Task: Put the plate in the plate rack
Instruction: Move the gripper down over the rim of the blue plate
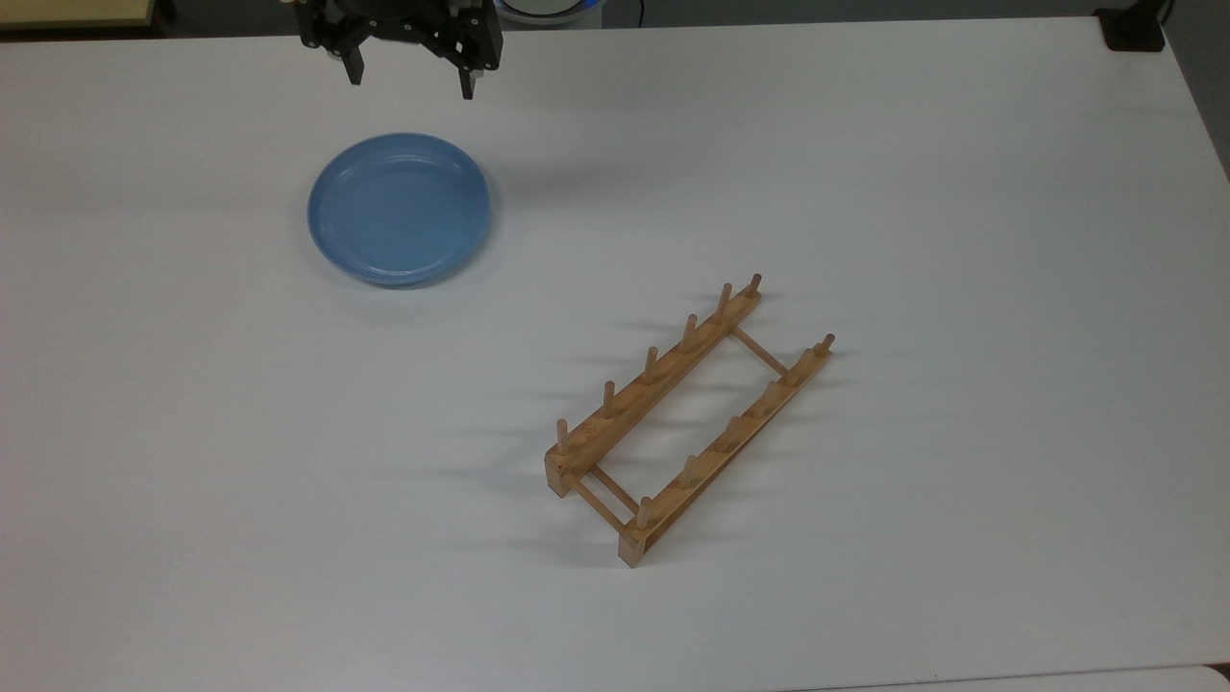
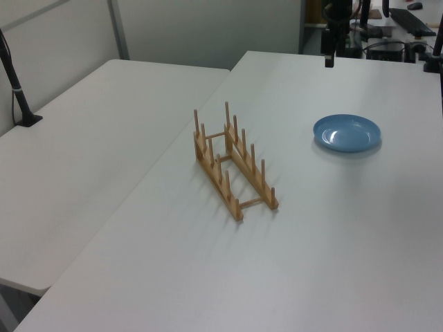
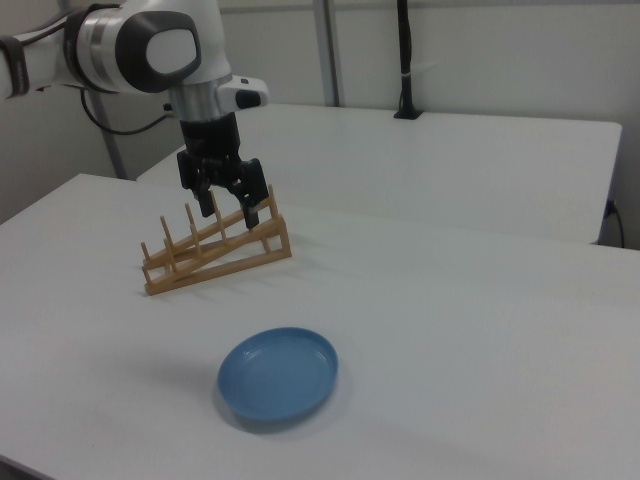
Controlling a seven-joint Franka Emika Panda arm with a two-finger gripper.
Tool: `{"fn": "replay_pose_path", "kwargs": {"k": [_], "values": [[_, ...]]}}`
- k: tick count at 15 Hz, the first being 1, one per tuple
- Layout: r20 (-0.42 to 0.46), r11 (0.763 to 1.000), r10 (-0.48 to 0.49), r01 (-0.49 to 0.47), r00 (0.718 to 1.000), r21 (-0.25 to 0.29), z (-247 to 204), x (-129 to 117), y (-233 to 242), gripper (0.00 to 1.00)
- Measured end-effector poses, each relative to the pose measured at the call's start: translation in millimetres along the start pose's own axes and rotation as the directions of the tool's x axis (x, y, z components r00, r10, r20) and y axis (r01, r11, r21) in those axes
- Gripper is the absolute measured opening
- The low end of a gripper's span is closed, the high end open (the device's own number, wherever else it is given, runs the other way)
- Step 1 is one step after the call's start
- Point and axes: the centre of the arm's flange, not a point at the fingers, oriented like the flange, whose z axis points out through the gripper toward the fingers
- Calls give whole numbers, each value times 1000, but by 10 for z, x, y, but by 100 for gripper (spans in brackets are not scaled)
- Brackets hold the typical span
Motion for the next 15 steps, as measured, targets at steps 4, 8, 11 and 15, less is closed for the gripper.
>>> {"fn": "replay_pose_path", "kwargs": {"k": [4,8,11,15], "values": [[9,1000,-7,7,1000,-2,53,28,21,100],[18,1000,-15,15,1000,9,104,52,32,100],[18,999,-41,40,999,10,106,54,31,100],[34,994,-89,86,995,69,236,107,100,99]]}}
